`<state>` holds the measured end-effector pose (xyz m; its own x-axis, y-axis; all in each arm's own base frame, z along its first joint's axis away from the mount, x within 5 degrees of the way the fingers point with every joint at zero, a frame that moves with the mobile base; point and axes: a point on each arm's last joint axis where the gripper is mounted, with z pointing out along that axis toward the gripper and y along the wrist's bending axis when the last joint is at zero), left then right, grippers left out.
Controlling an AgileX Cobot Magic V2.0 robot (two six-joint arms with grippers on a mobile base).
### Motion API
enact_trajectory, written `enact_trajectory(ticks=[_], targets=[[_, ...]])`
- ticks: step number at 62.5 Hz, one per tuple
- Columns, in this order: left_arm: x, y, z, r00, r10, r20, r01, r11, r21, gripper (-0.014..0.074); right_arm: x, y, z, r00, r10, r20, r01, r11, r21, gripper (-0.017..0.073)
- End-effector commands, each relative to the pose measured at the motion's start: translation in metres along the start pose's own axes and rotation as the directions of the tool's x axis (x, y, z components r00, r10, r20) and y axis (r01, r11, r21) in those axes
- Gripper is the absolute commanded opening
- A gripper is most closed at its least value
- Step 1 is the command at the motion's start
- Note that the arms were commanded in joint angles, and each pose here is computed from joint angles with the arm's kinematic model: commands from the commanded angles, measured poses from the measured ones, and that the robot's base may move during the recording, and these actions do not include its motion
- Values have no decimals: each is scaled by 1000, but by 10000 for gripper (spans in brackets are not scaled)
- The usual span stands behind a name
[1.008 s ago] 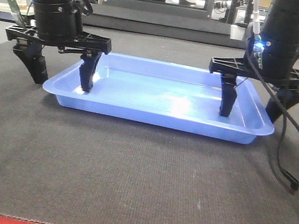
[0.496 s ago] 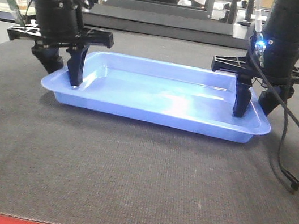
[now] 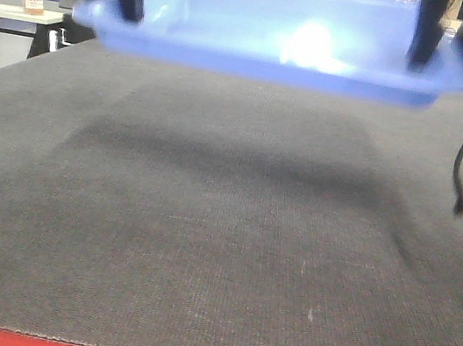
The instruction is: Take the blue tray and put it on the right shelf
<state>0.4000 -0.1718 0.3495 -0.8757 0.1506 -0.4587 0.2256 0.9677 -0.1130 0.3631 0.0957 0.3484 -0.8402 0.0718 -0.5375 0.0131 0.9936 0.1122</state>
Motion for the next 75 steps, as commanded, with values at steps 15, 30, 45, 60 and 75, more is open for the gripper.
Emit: enact_trajectory(ticks=[15,30,45,60,75], targets=[[13,-26,-120,969,58,240,-73,996,51,-45,8,-12,-138,951,-11,308,29,998,-55,57],[27,-32,-144,966,111,232,-127,991,53,-46,25,-13,-147,959,-26,282,44,998,-55,57],[46,-36,-153,968,135,210,-152,986,66,-45,50,3,-126,977,-98,189,114,991,-71,57],[74,-38,-156,972,172,160,-185,980,68,-45,58,8,-145,963,-112,244,143,983,-112,57],[93,-39,-178,964,186,189,-205,975,88,-45,67,-1,-178,942,-89,323,140,980,-138,57]])
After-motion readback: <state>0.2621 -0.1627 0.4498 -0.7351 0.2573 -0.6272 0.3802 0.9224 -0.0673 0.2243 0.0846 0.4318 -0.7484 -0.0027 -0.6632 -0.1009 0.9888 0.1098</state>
